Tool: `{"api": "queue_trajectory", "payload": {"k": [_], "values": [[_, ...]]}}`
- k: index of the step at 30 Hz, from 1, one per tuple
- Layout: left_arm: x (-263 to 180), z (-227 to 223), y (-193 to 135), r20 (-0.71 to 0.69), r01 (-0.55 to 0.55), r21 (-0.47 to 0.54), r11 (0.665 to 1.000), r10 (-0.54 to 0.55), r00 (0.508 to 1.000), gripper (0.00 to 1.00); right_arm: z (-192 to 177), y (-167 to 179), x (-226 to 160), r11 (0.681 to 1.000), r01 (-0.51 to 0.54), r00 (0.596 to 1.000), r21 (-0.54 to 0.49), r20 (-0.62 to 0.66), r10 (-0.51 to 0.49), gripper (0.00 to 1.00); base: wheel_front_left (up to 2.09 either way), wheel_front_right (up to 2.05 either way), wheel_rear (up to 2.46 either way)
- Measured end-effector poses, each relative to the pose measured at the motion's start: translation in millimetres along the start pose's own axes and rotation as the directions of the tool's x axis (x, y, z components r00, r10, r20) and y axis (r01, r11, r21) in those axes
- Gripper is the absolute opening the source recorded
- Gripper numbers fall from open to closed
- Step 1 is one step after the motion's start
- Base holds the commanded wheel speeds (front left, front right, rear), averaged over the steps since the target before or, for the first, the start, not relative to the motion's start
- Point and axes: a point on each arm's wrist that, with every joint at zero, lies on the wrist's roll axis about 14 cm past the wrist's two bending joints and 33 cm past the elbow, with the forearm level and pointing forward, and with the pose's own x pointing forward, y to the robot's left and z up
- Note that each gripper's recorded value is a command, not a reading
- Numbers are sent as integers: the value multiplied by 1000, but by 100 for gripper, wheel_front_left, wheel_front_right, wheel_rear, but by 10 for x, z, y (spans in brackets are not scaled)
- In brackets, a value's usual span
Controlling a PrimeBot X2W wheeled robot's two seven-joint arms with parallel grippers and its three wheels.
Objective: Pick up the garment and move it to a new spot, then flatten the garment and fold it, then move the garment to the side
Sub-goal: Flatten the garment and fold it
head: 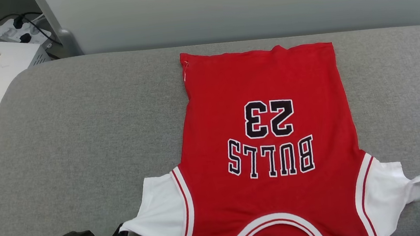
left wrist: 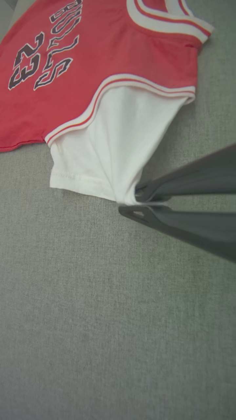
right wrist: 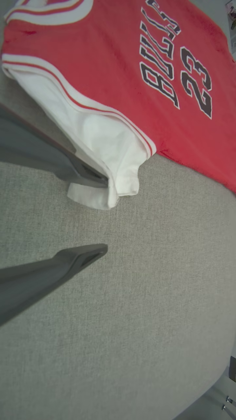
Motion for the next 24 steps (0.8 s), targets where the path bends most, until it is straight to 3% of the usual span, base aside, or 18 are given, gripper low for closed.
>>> {"api": "queue_trajectory", "payload": {"k": [4,8,13,18,21,24], "values": [[50,65,-43,29,9,11,1000,-10,1000,0,543,-79,102,999,18,992,-49,124,-11,100,0,0,0],[103,145,-105,64,16,14,1000,-17,998,0,1310,-69,263,992,25,960,-125,279,11,100,0,0,0],[203,307,-186,116,29,28,999,-32,993,0,2088,33,547,981,24,924,-192,379,52,100,0,0,0],[342,500,-282,178,37,-16,999,-34,983,0,2439,165,1067,970,-10,956,-242,283,80,100,0,0,0],[395,517,-300,187,34,-12,999,-31,982,0,2371,161,1461,974,-34,992,-223,114,61,100,0,0,0],[441,521,-286,192,19,-23,1000,-14,981,0,2219,149,1805,978,-47,997,-201,-68,34,100,0,0,0]]}}
